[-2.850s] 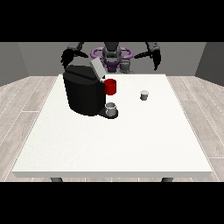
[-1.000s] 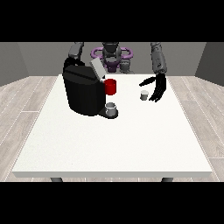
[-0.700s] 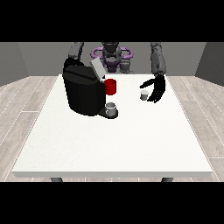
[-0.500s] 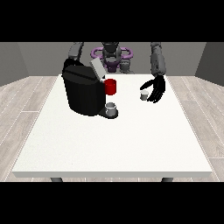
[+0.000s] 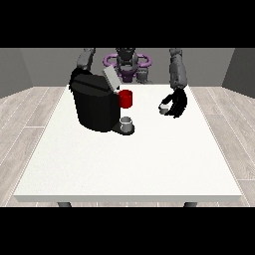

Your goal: Insert the coffee pod into the coffee machine and close the lid

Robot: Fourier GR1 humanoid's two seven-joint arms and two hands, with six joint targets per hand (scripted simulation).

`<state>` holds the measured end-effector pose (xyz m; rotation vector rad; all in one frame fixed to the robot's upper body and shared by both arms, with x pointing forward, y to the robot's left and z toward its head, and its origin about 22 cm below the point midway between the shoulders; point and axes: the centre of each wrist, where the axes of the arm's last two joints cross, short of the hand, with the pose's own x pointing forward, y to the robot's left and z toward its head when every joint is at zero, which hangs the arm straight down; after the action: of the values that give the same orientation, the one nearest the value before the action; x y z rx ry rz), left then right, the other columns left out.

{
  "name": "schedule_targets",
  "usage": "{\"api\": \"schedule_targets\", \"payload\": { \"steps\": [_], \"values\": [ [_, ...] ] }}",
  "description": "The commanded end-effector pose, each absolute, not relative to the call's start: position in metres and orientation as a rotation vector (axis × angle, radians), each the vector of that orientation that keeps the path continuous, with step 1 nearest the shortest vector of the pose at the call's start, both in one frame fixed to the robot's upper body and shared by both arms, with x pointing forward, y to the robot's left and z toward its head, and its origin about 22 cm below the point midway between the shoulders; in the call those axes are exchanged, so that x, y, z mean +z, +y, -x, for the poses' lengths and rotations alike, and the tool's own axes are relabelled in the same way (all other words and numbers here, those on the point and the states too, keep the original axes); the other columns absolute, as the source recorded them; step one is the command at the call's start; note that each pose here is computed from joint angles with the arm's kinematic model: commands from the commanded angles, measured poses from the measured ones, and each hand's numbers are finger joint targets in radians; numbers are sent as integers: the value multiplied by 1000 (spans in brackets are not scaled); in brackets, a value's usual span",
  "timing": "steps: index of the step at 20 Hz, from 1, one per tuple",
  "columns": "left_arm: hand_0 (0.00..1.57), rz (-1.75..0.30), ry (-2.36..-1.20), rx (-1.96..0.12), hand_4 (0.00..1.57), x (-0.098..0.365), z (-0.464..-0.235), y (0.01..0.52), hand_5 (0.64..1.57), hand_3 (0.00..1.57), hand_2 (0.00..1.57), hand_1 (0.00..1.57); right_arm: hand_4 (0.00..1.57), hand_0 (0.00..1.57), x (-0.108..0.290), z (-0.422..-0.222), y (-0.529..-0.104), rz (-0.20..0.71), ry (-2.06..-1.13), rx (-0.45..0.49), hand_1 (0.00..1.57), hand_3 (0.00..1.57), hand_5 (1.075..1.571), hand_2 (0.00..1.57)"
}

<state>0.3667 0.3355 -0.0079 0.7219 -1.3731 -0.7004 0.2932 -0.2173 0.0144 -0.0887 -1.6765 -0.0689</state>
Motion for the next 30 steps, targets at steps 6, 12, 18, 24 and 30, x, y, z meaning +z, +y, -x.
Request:
{"api": "schedule_targets", "payload": {
  "steps": [6,12,18,24,30],
  "values": [
    [1174,-781,-1313,-809,412,-6,-366,353,1571,1183,1286,1174,430,0,9,-284,-221,87,-1651,-34,0,0,1571,0],
    [1477,-658,-1482,-883,632,18,-390,317,1571,1410,1470,1477,505,0,1,-295,-217,90,-1620,-96,0,0,1571,0],
    [1289,-610,-1519,-907,557,62,-415,298,1571,1337,1362,1289,443,0,-7,-298,-207,103,-1595,-88,0,0,1571,0],
    [1235,-629,-1585,-906,571,107,-429,308,1571,1291,1323,1235,489,0,4,-303,-213,41,-1638,-40,0,0,1571,0],
    [1255,-609,-1599,-920,556,119,-433,295,1571,1288,1332,1255,500,0,-19,-290,-232,48,-1646,-81,0,0,1571,0]
  ]
}}
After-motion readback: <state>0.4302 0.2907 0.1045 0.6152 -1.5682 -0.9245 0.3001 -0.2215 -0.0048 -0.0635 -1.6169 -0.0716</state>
